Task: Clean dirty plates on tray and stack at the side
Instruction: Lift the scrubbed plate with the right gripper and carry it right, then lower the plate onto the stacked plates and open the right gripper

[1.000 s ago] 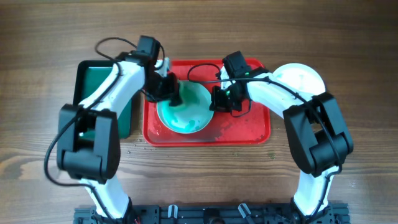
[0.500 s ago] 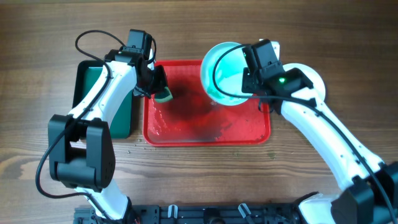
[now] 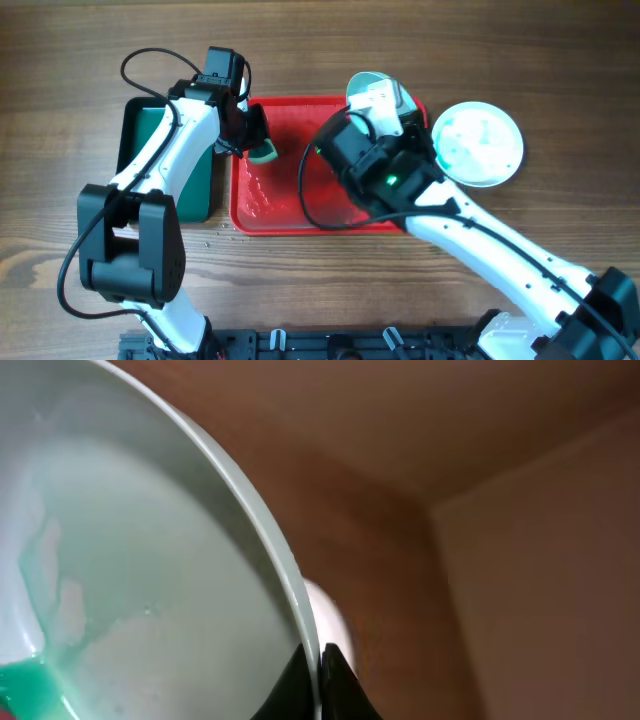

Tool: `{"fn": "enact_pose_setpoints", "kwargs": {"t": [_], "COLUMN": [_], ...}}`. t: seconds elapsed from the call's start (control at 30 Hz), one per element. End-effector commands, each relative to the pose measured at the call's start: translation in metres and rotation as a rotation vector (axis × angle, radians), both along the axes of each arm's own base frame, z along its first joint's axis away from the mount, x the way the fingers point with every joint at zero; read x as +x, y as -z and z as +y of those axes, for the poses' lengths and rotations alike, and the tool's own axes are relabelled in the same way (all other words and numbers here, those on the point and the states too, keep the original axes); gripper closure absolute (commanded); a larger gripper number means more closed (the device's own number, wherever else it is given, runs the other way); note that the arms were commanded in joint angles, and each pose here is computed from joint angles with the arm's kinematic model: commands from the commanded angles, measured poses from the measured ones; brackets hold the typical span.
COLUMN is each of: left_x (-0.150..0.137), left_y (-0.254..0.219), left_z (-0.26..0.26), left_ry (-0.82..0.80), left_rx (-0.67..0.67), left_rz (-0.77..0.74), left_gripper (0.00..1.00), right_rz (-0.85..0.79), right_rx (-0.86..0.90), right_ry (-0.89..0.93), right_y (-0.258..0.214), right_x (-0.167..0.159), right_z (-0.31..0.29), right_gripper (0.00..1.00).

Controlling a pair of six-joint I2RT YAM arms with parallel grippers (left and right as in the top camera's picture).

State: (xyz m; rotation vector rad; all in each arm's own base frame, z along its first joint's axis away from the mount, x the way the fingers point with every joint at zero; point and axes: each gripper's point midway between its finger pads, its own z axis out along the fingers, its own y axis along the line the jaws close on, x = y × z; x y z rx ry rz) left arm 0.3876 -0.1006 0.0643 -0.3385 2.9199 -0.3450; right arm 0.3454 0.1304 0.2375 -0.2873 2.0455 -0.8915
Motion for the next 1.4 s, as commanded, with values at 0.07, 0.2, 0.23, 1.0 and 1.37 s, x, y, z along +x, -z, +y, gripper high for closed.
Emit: {"fn": "enact_pose_setpoints", "kwargs": {"t": [0.07,0.2,0.23,1.0,1.37], "left_x": [0.005,0.005,0.005,0.005,0.005], "left_y": [-0.01,-0.01,-0.01,-0.01,-0.01], "left_z": [0.001,0.001,0.001,0.001,0.001], "left_ry": [-0.015,-0.015,-0.015,-0.015,-0.015], "left_rx": [0.004,0.004,0.004,0.004,0.004], "left_rz": [-0.031,-0.03,-0.03,-0.03,-0.032], "left_gripper": [0.96,0.96,0.96,0.96,0.96], "right_rz": [-0.133,-0.181,-0.183,0.503,0.294], "right_rx": [-0.216,-0.265,-0.263,0.96,1.192], "right_ry": [0.071,0.111,0.11,-0.024,0.554], "right_y": [-0.045,-0.059,-0.06,0.082,0.131], "right_x": [-0.007,-0.008,-0.007,0.015,0.009], "right_z": [-0.013,-0.017,-0.016,-0.007,-0.225], "right_gripper": [0.96,0.96,0.96,0.96,0.96]}}
